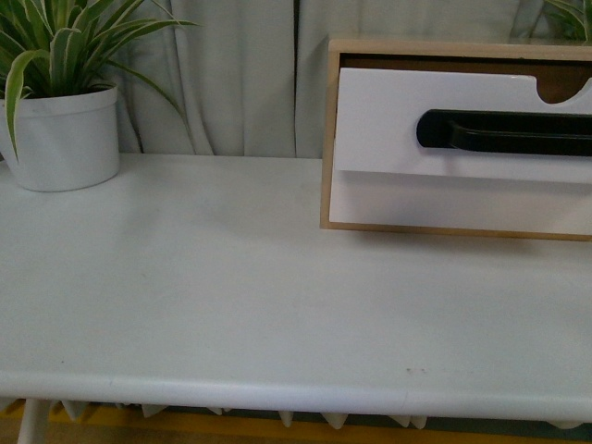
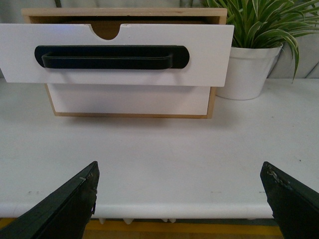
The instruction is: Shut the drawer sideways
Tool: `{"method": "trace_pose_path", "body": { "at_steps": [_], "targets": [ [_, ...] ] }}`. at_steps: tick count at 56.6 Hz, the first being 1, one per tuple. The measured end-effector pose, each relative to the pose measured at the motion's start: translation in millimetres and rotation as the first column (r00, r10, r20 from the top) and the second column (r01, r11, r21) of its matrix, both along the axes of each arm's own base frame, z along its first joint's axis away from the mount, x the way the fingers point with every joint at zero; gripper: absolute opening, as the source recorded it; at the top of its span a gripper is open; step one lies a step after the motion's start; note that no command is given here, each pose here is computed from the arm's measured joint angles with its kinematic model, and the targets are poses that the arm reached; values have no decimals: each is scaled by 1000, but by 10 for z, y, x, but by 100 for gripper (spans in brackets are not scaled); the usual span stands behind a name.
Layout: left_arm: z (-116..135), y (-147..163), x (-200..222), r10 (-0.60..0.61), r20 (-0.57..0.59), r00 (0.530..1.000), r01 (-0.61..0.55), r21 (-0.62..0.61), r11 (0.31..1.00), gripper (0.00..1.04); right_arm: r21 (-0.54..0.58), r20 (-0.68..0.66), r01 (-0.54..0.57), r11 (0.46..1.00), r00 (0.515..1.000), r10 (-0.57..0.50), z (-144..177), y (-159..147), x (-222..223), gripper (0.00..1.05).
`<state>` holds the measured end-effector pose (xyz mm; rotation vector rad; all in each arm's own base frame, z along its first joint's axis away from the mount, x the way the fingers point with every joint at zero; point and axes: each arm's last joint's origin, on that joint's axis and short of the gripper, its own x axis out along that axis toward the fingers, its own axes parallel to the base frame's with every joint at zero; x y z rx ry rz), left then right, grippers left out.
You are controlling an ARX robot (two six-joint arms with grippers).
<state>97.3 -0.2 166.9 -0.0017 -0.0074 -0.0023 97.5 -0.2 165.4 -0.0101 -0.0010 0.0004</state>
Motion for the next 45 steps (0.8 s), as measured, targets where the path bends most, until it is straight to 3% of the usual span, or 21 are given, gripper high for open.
{"method": "trace_pose_path", "body": {
  "at_steps": [45],
  "targets": [
    [0,0,0,0,0,1000,0,0,1000,98,0,0,0,1000,1000,0,0,0,0,95]
  ]
}}
